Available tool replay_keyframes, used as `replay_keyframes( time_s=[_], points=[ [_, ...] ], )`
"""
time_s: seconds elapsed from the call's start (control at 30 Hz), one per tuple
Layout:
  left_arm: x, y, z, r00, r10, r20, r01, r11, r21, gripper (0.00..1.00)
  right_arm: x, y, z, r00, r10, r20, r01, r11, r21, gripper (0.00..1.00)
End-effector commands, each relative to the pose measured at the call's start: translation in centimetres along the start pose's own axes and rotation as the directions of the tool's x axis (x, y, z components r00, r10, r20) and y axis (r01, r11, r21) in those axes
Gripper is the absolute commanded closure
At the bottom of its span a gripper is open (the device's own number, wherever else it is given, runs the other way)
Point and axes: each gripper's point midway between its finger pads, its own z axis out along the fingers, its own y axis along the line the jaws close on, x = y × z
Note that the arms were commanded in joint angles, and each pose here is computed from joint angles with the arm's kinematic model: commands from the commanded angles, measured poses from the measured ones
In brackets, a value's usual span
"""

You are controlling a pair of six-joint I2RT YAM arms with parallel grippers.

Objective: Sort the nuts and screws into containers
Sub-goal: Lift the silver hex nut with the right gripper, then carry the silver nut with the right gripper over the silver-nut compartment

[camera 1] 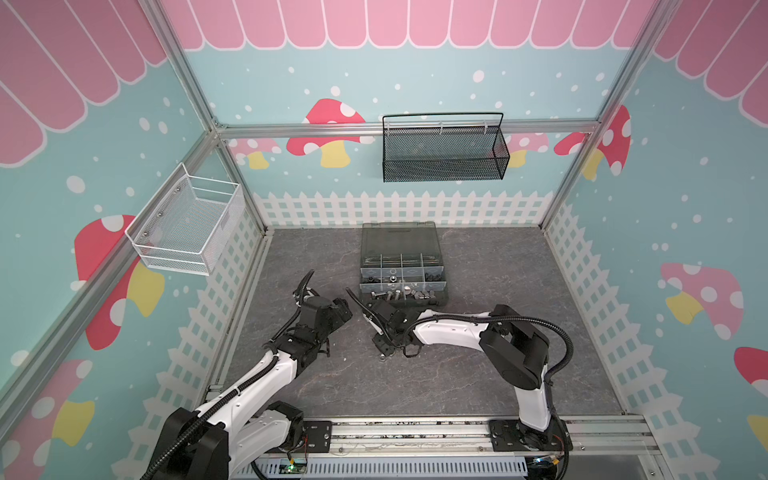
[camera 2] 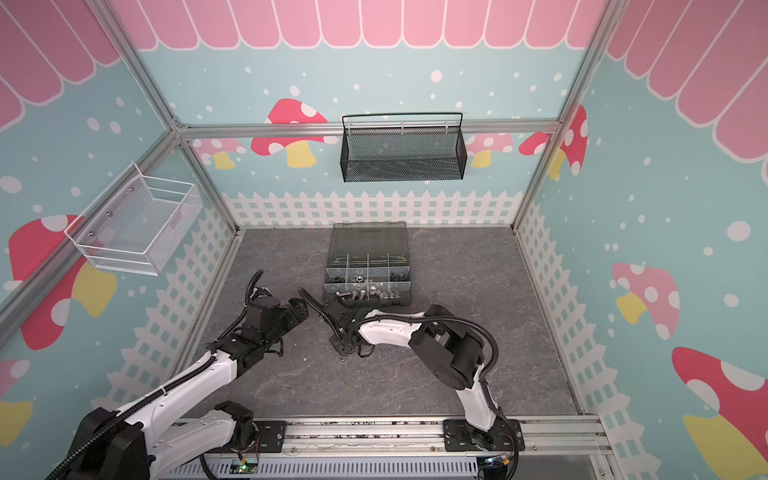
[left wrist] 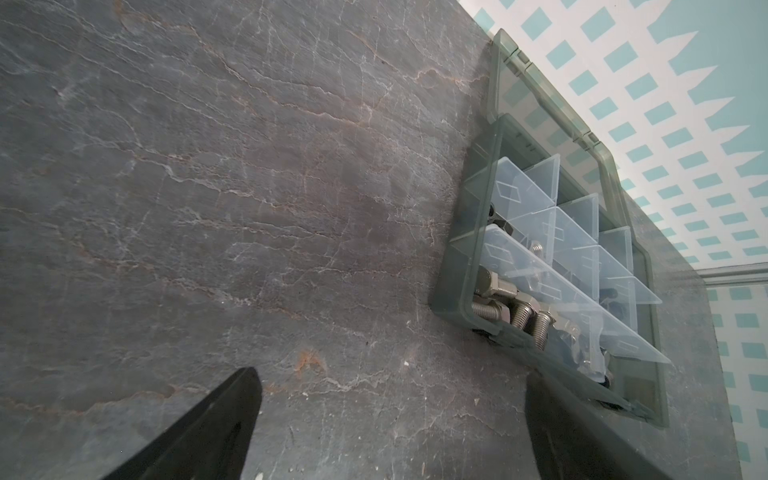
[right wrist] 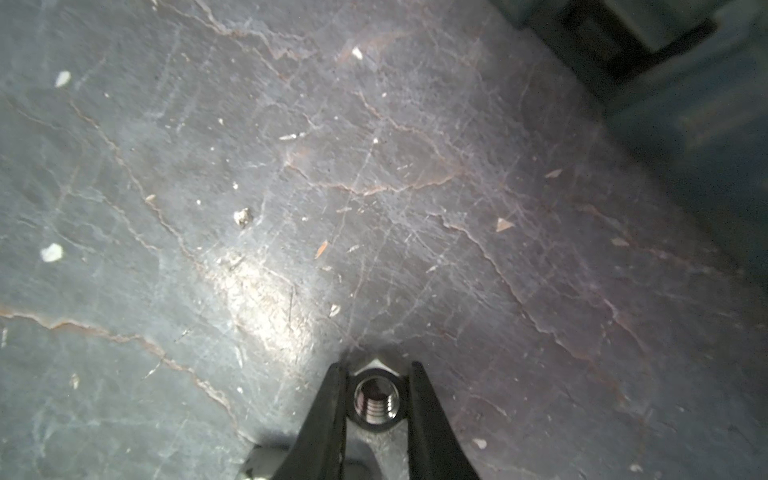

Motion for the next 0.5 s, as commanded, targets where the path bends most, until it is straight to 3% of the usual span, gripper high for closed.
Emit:
replay_keyframes(
  time_s=[0.0,0.47],
  points=[
    [-0.3,0.0,0.0,1.000,-0.026,0.009,0.026,1.000,0.004,0.00,0.7,-0.4,-1.1,1.000,0.010,-0.017,-0.009,1.000,0.015,1.00],
    [-0.2,0.0,0.0,1.000,-0.024,0.007,0.024,1.000,0.002,0.00,-0.7,-1.7,-2.7,0.998,0.054,0.037,-0.056,0.997,0.051,1.00]
  ],
)
